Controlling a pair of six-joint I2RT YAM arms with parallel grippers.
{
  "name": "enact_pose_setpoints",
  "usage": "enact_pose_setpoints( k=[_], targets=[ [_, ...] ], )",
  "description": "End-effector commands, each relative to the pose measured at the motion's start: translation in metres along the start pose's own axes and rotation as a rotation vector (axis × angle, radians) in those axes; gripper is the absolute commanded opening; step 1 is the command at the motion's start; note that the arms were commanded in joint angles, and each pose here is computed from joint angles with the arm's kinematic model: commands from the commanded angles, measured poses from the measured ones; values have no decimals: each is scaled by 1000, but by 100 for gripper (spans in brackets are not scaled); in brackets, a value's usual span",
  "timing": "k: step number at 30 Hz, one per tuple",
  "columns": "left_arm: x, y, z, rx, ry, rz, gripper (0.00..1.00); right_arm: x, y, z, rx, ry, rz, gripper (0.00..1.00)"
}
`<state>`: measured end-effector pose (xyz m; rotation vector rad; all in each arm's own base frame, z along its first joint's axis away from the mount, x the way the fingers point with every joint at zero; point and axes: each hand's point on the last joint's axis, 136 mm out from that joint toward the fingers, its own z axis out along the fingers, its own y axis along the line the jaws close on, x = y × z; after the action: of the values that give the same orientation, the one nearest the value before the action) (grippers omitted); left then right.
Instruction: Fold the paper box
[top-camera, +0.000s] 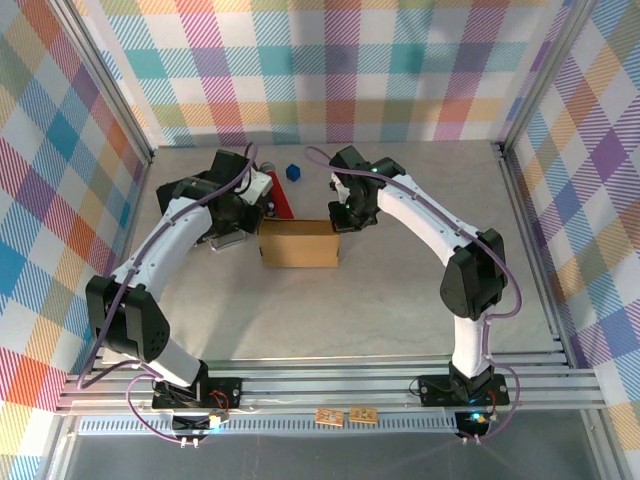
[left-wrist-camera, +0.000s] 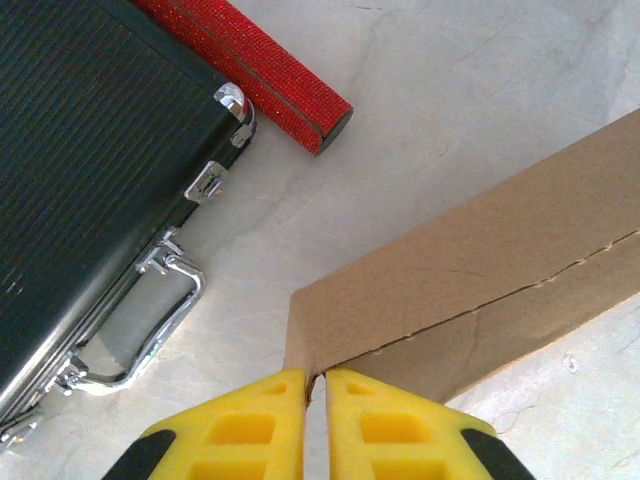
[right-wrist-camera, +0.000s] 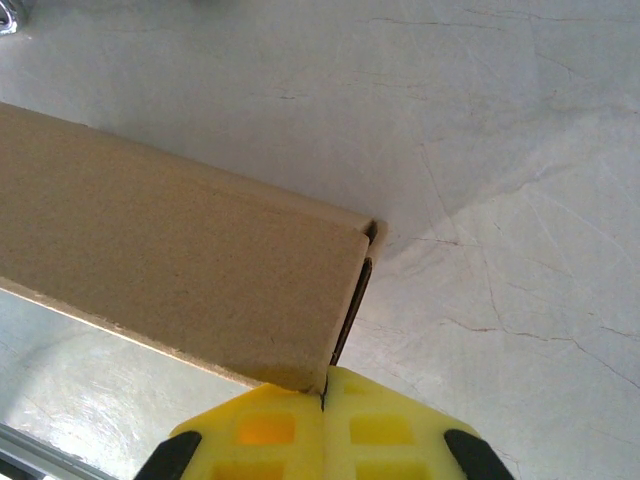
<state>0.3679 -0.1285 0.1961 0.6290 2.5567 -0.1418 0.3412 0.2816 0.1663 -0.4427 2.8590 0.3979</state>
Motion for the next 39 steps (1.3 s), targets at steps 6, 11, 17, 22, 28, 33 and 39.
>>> enact_pose_setpoints(
  k=[6,11,17,22,28,33,39],
  targets=[
    [10,-23,-2,128,114,-159,8,0,4,1,-9,24,-6,0],
    [11,-23,-5,126,133,-203,6,-1,5,1,-14,22,-7,0],
    [8,-27,-10,148,176,-273,2,-1,6,2,-11,25,-11,0],
    [10,-33,-12,181,199,-315,2,0,6,1,-13,27,-11,0],
    [13,-36,-15,188,238,-366,1,-4,10,-4,-16,30,-15,0],
    [15,-36,-13,180,263,-414,0,-6,12,-8,-22,37,-5,0],
    [10,-36,-14,180,272,-456,0,-9,17,-14,-45,56,5,0]
  ],
)
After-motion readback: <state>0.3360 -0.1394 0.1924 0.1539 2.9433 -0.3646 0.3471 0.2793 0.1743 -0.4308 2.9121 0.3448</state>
